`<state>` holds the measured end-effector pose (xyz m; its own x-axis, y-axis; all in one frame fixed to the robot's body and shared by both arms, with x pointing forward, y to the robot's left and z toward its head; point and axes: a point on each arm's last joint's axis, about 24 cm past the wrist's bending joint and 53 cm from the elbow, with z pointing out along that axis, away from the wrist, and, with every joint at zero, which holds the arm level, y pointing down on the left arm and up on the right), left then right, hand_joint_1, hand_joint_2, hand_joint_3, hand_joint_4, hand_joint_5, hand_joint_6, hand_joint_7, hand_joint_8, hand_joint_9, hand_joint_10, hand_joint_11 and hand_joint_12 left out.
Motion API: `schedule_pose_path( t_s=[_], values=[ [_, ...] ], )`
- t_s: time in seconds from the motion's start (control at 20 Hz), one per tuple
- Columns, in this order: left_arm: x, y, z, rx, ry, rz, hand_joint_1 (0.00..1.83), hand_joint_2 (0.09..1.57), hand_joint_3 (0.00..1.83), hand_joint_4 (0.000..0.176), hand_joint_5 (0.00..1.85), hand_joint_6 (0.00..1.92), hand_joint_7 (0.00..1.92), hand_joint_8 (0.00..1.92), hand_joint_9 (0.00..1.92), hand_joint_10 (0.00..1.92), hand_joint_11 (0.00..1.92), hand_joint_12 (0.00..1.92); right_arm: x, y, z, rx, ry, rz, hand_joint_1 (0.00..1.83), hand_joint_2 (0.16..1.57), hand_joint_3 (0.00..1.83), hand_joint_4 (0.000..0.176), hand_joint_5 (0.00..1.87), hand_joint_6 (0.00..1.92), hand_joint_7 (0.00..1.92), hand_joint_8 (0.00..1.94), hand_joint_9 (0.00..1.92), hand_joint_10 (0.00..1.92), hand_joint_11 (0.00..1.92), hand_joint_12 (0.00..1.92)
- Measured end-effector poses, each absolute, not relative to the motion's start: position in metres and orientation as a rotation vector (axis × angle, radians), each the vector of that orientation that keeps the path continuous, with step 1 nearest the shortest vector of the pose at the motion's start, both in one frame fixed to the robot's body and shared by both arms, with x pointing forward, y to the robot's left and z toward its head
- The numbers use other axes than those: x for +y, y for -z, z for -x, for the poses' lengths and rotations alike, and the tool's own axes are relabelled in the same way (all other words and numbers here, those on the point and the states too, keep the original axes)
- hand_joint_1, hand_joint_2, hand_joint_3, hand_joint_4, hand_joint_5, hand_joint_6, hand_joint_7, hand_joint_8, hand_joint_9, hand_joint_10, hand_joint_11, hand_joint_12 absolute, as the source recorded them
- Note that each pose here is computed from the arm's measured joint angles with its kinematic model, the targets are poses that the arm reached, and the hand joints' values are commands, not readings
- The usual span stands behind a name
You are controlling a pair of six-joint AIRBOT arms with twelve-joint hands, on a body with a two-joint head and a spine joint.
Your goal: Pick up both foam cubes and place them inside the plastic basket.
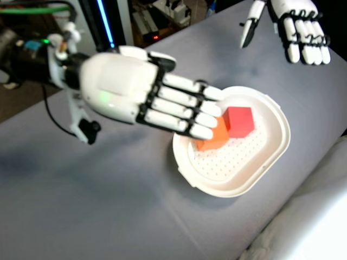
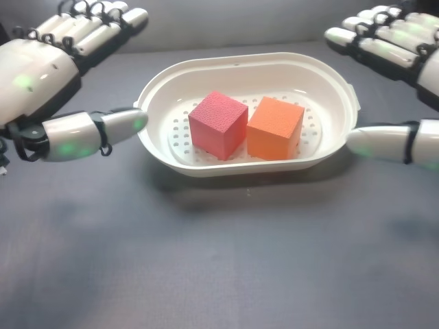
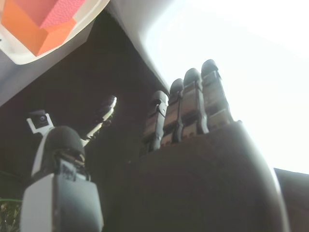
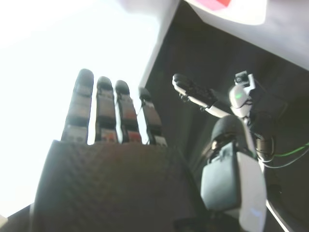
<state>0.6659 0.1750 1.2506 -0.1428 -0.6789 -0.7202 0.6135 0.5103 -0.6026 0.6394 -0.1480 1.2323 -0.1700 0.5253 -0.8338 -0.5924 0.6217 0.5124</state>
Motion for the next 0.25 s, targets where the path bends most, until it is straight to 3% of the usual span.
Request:
schedule_pose_path(
  t_s=[0.05, 0.1, 0.15, 0.2, 0.25],
  values=[
    [0.179, -1.25, -0.658, 1.272, 1.141, 0.078, 0.29, 1.35, 0.01, 0.055, 0.01, 0.0, 0.01, 0.0, 0.01, 0.0, 0.0, 0.37, -0.154, -1.235, -0.631, 1.41, -0.992, 0.054, 0.01, 1.21, 0.03, 0.057, 0.0, 0.0, 0.0, 0.0, 0.0, 0.0, 0.0, 0.0],
    [0.181, -1.247, -0.651, 1.258, 1.16, 0.094, 0.3, 1.36, 0.0, 0.063, 0.01, 0.0, 0.01, 0.0, 0.0, 0.0, 0.0, 0.35, -0.162, -1.237, -0.626, 1.389, -0.992, 0.037, 0.05, 1.23, 0.03, 0.069, 0.0, 0.0, 0.0, 0.0, 0.0, 0.0, 0.0, 0.0],
    [0.183, -1.246, -0.647, 1.251, 1.174, 0.104, 0.3, 1.36, 0.0, 0.063, 0.01, 0.0, 0.01, 0.0, 0.0, 0.0, 0.0, 0.35, -0.166, -1.237, -0.624, 1.381, -0.993, 0.021, 0.05, 1.23, 0.03, 0.069, 0.0, 0.0, 0.0, 0.0, 0.0, 0.0, 0.0, 0.0],
    [0.187, -1.242, -0.642, 1.242, 1.182, 0.111, 0.36, 1.38, 0.0, 0.044, 0.01, 0.0, 0.0, 0.0, 0.0, 0.0, 0.0, 0.22, -0.176, -1.238, -0.619, 1.359, -0.99, -0.009, 0.12, 1.27, 0.03, 0.091, 0.0, 0.0, 0.0, 0.0, 0.0, 0.0, 0.0, 0.0],
    [0.194, -1.242, -0.638, 1.217, 1.198, 0.15, 0.36, 1.38, 0.0, 0.044, 0.01, 0.0, 0.0, 0.0, 0.0, 0.0, 0.0, 0.22, -0.181, -1.239, -0.615, 1.342, -0.989, -0.022, 0.12, 1.27, 0.03, 0.091, 0.0, 0.0, 0.0, 0.0, 0.0, 0.0, 0.0, 0.0]
  ],
)
